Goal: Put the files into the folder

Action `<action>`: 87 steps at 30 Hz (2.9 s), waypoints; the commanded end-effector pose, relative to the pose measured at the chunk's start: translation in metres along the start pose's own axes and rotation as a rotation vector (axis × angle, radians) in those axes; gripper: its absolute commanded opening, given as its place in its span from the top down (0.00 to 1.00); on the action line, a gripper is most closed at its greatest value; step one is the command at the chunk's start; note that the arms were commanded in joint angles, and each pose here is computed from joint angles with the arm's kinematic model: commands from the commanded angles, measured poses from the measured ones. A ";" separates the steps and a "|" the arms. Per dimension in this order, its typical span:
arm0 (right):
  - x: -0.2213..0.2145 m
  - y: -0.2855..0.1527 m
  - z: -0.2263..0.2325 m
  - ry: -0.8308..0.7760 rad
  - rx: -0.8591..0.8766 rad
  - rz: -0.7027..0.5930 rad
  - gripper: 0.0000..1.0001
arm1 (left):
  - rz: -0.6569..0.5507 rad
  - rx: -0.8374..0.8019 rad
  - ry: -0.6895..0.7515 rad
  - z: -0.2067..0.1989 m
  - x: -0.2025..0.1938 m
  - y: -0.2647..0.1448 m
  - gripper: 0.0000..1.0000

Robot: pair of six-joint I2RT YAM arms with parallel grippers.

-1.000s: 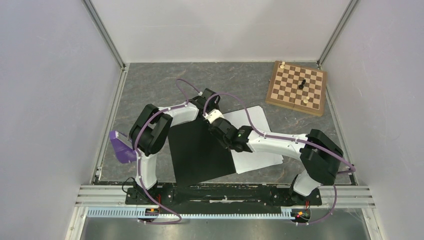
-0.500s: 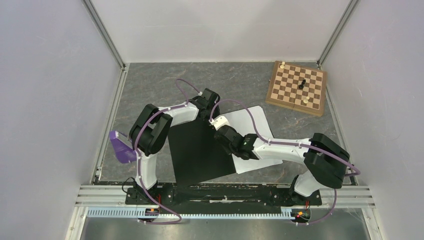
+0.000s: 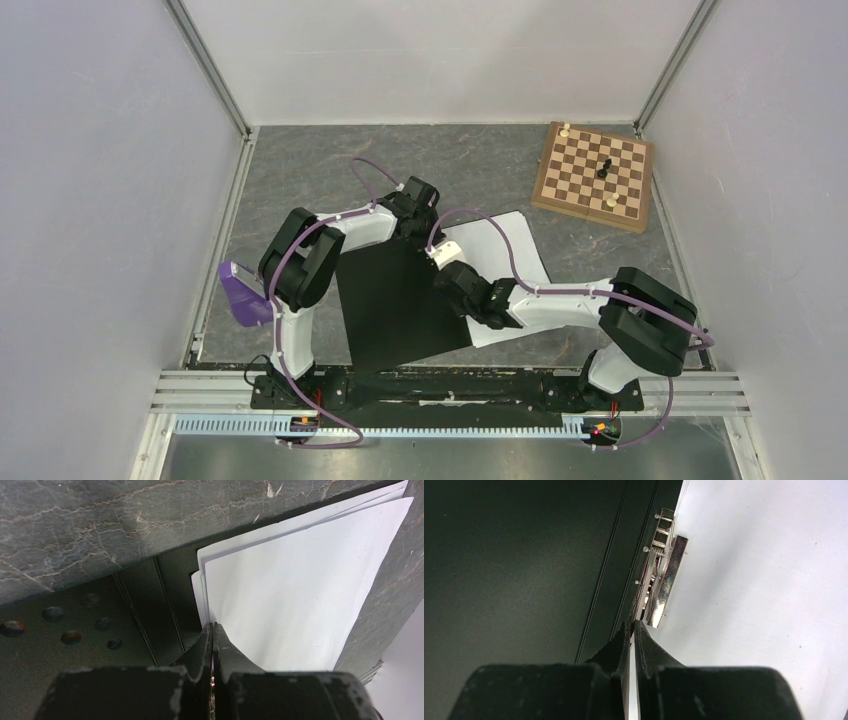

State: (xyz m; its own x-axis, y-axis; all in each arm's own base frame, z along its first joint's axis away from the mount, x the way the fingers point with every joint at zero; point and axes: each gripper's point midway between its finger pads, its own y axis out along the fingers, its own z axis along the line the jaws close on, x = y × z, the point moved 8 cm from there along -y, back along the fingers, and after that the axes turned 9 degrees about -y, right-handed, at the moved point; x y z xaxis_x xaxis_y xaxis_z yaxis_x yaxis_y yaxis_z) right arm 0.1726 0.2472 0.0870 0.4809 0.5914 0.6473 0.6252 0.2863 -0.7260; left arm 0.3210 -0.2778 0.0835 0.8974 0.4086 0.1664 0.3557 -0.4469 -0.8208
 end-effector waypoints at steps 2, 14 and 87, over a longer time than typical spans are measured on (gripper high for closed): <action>-0.055 0.010 0.004 -0.043 0.039 0.191 1.00 | -0.009 0.199 -0.046 0.044 -0.001 0.018 0.98; -0.067 0.021 0.017 -0.045 0.145 0.204 1.00 | 0.002 0.192 -0.050 0.045 -0.003 0.020 0.98; 0.034 0.033 0.008 0.056 -0.121 0.120 0.79 | -0.484 0.219 -0.159 0.123 0.025 -0.193 0.45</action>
State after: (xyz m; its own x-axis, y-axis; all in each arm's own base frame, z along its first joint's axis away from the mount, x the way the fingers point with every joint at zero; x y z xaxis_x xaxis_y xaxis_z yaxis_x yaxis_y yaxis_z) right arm 0.2048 0.2843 0.0840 0.5647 0.5891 0.5779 0.6285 0.1468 -0.7638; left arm 0.2492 -0.0935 0.1756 0.6312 0.6374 0.4419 0.6203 -0.0729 -0.7810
